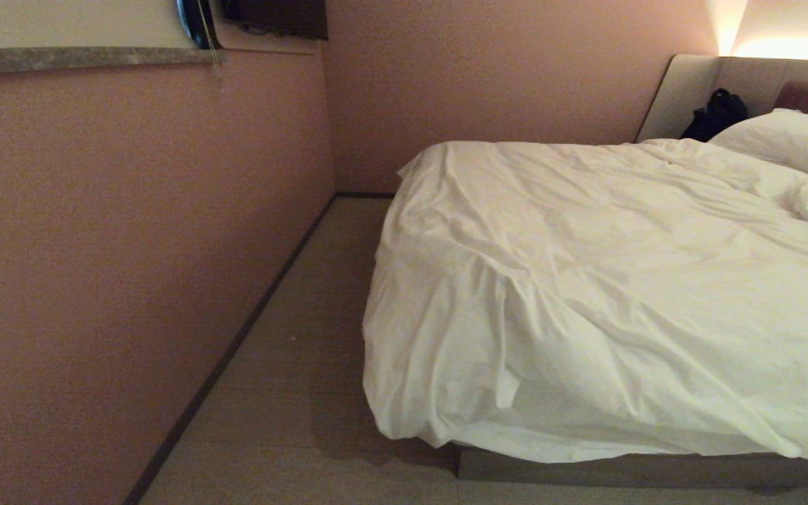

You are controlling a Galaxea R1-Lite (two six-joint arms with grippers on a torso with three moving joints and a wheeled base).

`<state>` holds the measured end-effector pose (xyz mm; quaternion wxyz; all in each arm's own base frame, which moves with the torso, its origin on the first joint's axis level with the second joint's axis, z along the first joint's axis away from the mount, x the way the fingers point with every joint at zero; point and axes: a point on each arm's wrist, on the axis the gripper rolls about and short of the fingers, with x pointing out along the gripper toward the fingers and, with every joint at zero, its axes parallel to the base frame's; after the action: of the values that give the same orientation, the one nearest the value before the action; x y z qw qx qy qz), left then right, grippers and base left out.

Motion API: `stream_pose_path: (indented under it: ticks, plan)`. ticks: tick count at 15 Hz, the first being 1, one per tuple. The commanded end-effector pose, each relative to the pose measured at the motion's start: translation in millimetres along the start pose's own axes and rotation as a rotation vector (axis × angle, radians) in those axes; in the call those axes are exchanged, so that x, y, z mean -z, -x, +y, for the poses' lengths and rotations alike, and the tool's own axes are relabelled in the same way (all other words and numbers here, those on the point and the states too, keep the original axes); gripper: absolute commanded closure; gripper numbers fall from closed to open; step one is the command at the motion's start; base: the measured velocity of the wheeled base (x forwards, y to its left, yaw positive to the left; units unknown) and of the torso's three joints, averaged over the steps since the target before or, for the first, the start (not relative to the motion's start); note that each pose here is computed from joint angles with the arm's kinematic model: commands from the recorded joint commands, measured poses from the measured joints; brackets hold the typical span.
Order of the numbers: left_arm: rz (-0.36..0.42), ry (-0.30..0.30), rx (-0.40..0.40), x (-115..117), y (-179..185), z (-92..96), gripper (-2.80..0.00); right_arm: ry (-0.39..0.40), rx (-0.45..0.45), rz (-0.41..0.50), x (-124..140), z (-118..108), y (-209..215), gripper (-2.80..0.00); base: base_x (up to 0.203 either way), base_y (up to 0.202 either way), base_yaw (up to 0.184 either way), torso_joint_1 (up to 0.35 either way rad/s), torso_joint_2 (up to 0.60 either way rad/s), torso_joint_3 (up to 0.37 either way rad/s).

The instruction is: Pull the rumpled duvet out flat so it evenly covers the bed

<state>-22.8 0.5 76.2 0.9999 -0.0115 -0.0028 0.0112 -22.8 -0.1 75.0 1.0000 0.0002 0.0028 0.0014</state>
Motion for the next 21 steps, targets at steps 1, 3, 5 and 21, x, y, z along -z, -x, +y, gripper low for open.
stream_pose_path:
  ticks: [1, 3, 5, 21]
  plan:
    - [-0.001, 0.003, -0.002, 0.1, 0.0, 0.0, 0.00, 0.017, -0.003, 0.001, 0.1, 0.0, 0.0, 0.00, 0.000, 0.000, 0.000, 0.000, 0.00, 0.000]
    - [-0.001, 0.003, 0.000, 0.1, 0.0, 0.0, 0.00, 0.005, 0.000, 0.001, 0.1, 0.0, 0.0, 0.00, 0.000, 0.000, 0.000, 0.000, 0.00, 0.000]
    - [-0.001, 0.000, 0.002, 0.1, 0.0, -0.1, 0.00, 0.005, 0.000, 0.001, 0.1, 0.0, 0.0, 0.00, 0.000, 0.000, 0.000, 0.000, 0.00, 0.000]
    - [-0.001, 0.009, 0.000, 0.1, 0.0, -0.1, 0.00, -0.003, -0.001, -0.001, 0.0, 0.0, 0.0, 0.00, 0.000, 0.000, 0.000, -0.045, 0.15, 0.099]
